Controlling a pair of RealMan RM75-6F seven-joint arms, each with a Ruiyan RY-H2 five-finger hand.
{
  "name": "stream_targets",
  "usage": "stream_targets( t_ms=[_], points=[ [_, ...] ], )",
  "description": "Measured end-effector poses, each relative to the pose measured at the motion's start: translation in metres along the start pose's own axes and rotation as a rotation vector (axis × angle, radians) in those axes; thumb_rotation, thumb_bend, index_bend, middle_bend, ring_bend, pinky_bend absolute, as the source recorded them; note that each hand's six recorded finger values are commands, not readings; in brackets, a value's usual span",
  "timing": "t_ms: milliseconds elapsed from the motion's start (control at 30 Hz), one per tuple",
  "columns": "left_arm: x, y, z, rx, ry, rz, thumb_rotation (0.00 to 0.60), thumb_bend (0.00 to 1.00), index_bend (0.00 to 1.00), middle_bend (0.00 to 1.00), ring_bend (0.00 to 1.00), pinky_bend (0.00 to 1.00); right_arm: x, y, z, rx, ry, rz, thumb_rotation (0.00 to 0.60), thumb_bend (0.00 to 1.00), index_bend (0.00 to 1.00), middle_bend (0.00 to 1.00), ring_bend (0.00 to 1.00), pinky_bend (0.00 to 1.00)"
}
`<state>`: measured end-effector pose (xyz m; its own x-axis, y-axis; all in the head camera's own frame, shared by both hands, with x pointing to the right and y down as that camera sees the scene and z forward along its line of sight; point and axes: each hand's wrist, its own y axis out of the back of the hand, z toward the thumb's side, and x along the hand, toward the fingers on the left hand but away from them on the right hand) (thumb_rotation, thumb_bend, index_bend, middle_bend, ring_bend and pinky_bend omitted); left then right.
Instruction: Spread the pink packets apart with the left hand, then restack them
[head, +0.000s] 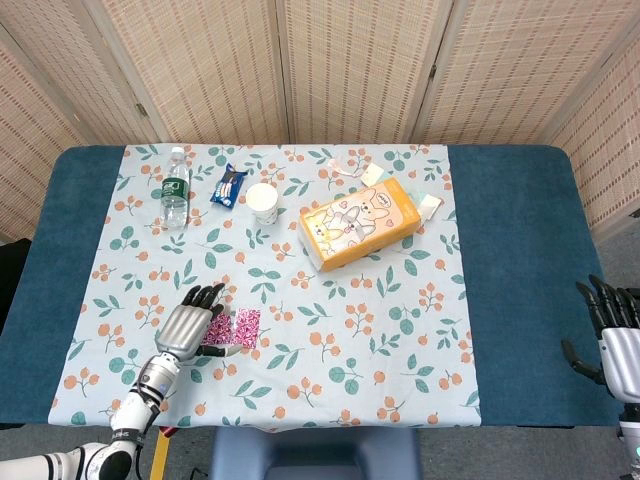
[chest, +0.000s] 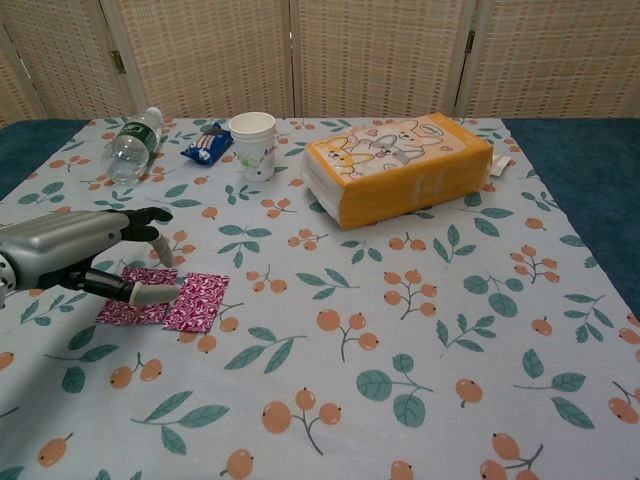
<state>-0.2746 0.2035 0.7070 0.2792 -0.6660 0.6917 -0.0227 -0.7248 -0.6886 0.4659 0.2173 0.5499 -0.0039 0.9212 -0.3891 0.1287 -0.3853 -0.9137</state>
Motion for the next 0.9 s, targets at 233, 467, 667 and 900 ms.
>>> stream_targets(
  t_ms=[233,467,667,900],
  points=[
    [0.003,-0.01,-0.018,-0.013,0.046,-0.038,0.207,0.15,0.31,0.01,0.0,0.0,0.0,0.0,0.0,-0.003,0.003,0.0,0.6,0.39,0.04,0.03,0.0,0.0],
    [0.003,-0.015,-0.019,-0.021,0.051,-0.062,0.208,0.15,0.31,0.01,0.0,0.0,0.001,-0.001,0.001,-0.002,0.002,0.0,0.6,0.39,0.04,0.03,0.0,0.0],
    [0.0,-0.017,-0.019,-0.015,0.052,-0.076,0.207,0.15,0.32,0.01,0.0,0.0,0.001,-0.001,0.0,-0.002,0.0,0.0,0.6,0.39,0.04,0.03,0.0,0.0],
    [-0.008,-0.024,-0.021,-0.007,0.059,-0.105,0.205,0.15,0.32,0.01,0.0,0.0,0.001,-0.001,0.0,-0.003,0.001,0.002,0.6,0.39,0.04,0.03,0.0,0.0]
  ],
)
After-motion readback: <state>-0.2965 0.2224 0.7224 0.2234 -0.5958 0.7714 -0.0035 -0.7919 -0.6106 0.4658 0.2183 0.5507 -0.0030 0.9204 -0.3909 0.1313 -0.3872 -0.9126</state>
